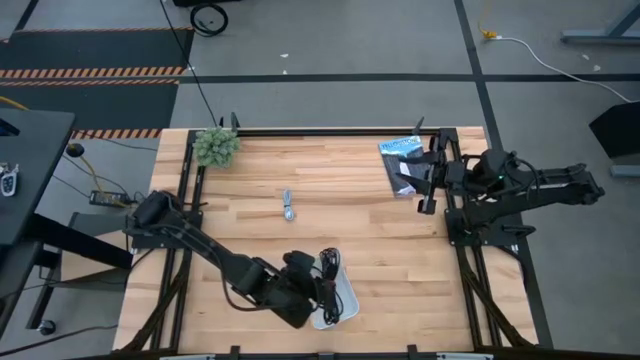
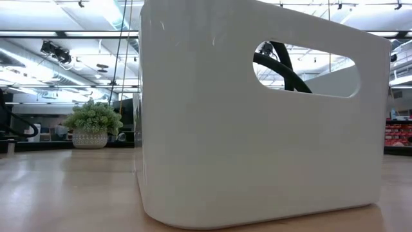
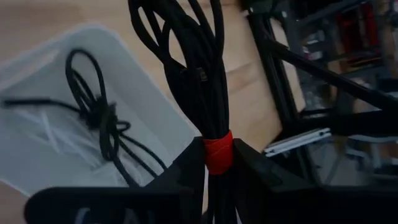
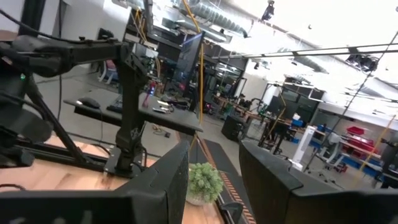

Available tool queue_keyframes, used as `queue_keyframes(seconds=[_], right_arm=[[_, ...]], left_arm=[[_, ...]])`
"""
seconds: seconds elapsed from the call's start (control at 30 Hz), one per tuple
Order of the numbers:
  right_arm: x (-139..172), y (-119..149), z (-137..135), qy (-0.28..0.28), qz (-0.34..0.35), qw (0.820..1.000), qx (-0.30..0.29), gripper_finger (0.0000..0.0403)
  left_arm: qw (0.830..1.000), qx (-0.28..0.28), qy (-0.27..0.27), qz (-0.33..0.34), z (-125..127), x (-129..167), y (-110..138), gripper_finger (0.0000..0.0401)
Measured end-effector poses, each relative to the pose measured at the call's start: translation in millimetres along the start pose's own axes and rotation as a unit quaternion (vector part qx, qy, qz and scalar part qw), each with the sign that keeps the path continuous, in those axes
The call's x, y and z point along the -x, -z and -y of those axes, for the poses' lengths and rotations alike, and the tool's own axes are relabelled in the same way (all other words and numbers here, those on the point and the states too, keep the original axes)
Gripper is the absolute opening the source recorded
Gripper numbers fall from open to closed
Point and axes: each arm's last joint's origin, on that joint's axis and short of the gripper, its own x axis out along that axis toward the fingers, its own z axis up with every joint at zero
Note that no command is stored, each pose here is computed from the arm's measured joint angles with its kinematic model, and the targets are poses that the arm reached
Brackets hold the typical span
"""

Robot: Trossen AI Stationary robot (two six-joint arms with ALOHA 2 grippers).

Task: Pick and place USB-C Cables
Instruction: Put the black charger cable into the white bin

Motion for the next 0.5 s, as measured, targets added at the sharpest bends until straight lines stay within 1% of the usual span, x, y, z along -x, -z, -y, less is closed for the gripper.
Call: queue_keyframes(seconds=[0.1, 0.2, 0.3, 0.33, 0.5], right_arm=[[0.0, -0.6, -0.4, -0.009, 0.006, 1.000, -0.001, 0.0148], [0.1, -1.0, -0.2, -0.010, 0.009, 1.000, -0.001, 0.0148], [0.0, -0.8, -0.3, -0.010, 0.008, 1.000, -0.001, 0.0148], [0.0, -0.5, -0.4, -0.011, 0.006, 1.000, -0.001, 0.0148], [-0.4, 0.3, -0.9, -0.012, 0.002, 1.000, 0.000, 0.0148]], left_arm=[[0.999, -0.023, -0.022, 0.008, 14.4, -5.8, -3.9, 0.0065], [0.997, -0.044, -0.064, 0.016, 19.6, -16.0, -5.6, 0.0065], [0.995, -0.037, -0.091, 0.019, 19.6, -25.5, -2.2, 0.0065], [0.995, -0.027, -0.091, 0.019, 19.4, -29.6, 0.5, 0.0066], [0.992, 0.006, -0.123, 0.014, 6.3, -43.8, 16.1, 0.0068]])
